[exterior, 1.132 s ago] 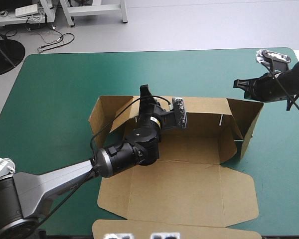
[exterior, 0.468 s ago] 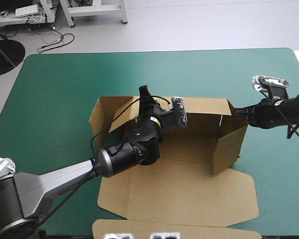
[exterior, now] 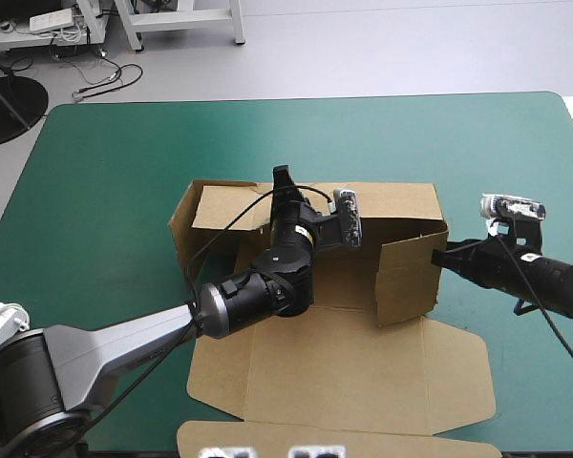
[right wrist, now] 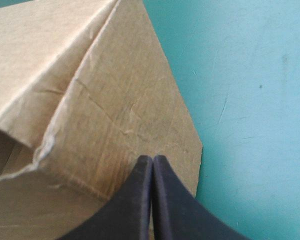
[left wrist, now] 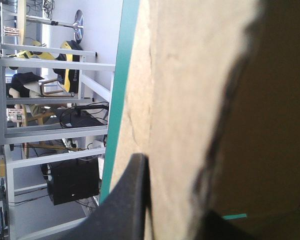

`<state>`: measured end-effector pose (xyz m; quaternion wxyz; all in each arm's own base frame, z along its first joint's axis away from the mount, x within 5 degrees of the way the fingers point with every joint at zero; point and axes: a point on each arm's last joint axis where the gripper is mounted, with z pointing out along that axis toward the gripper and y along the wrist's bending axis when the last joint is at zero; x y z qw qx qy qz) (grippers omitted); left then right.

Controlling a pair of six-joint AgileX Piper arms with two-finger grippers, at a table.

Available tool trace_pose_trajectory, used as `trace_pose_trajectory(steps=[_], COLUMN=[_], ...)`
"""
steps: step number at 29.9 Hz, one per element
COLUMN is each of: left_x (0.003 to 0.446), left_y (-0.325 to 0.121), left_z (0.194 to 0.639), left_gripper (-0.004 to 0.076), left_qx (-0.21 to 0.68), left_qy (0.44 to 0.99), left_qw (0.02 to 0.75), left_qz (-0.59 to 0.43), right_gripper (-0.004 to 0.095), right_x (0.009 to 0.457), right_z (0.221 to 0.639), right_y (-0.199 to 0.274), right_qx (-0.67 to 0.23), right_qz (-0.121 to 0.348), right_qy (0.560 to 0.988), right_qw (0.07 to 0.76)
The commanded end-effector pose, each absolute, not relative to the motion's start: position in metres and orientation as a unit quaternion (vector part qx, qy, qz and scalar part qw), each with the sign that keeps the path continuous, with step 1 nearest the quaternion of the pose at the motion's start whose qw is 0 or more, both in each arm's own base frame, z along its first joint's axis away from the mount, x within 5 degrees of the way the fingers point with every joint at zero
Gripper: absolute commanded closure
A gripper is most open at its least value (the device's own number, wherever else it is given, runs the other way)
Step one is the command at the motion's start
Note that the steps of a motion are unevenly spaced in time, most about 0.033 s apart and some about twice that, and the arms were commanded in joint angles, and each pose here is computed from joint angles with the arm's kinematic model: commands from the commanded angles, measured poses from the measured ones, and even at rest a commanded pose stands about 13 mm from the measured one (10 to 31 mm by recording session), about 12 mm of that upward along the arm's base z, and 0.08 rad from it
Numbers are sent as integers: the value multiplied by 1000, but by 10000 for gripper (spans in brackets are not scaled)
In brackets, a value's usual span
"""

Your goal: Fold the box

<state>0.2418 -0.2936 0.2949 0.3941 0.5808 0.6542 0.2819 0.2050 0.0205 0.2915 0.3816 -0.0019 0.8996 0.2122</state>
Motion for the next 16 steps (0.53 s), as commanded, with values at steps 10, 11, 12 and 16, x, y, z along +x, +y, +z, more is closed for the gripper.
trace_pose_trajectory(steps=[10, 11, 12, 16], left_x=[228, 229, 229, 229], left_y=[-294, -294, -294, -294], left_z=[269, 269, 269, 270], left_gripper=[734, 734, 734, 734], left_qx=[566, 566, 566, 567], left_qy=[721, 719, 720, 716], left_qw=[337, 337, 337, 338], left_qz=[217, 220, 221, 227], right_gripper=[822, 764, 704, 550], right_x=[194, 193, 192, 190], right_z=[292, 292, 292, 294], right_y=[27, 28, 29, 30], right_qx=[-84, -92, -104, -145], right_qz=[211, 213, 214, 203], right_qy=[878, 880, 880, 880], right_qw=[421, 415, 410, 404])
